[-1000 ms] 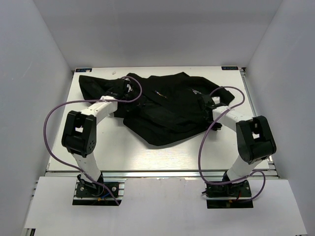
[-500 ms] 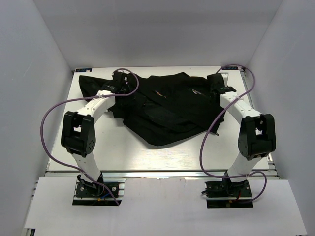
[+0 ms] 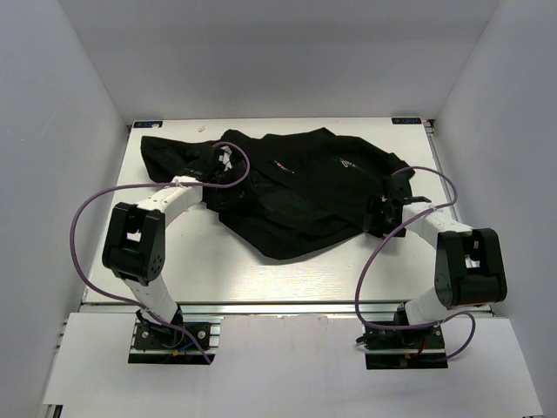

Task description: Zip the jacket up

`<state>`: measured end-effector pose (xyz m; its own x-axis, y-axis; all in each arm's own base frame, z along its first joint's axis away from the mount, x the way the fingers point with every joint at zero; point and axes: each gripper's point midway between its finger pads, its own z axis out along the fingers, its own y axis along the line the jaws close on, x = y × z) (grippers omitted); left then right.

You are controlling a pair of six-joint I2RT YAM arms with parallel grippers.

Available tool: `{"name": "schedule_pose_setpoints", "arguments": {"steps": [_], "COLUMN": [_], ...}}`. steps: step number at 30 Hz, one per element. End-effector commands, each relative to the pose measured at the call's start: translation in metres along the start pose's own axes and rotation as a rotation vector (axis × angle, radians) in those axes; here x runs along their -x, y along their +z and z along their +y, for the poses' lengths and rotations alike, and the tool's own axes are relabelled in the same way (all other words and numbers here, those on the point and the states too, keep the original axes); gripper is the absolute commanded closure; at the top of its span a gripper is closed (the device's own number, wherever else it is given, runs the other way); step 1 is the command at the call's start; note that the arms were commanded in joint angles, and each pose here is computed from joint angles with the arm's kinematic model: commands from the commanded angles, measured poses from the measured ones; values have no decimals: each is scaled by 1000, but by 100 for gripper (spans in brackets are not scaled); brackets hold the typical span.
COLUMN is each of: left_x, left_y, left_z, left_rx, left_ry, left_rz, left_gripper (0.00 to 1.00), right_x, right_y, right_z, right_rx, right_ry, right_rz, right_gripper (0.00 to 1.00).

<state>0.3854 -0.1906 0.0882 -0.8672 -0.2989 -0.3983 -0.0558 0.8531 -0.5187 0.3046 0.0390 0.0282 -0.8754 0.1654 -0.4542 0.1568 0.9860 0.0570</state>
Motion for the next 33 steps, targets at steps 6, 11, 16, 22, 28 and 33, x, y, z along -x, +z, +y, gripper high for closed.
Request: {"name": "schedule_pose_setpoints", "arguments": {"steps": [6,11,16,22,28,33], "left_x": [-13,-3,12,26,55,86], "left_y": [30,51,64,59,42,41], "left_z": [19,53,93,132,152,161], "left_rx": [47,203,295,389,488,497], "left_ry": [-4,-10,-72,-119,-97,-102], "left_rz": [32,8,2,-14,-73,-110], "left_gripper": [2,2,2,2,2,2], "right_x": [-3,23,98,178,194,161], "right_y": [29,15,-36,-65,-27,12], "right_z": [18,19,1,-29,-27,-20], "right_rx": [105,106,-17,-134,-83,-43], "right_ry": [34,56,37,50,-54,-60], "right_rz": [21,-54,-249,-373,-360,-195], "right_gripper": [37,100,100,100,100,87]}}
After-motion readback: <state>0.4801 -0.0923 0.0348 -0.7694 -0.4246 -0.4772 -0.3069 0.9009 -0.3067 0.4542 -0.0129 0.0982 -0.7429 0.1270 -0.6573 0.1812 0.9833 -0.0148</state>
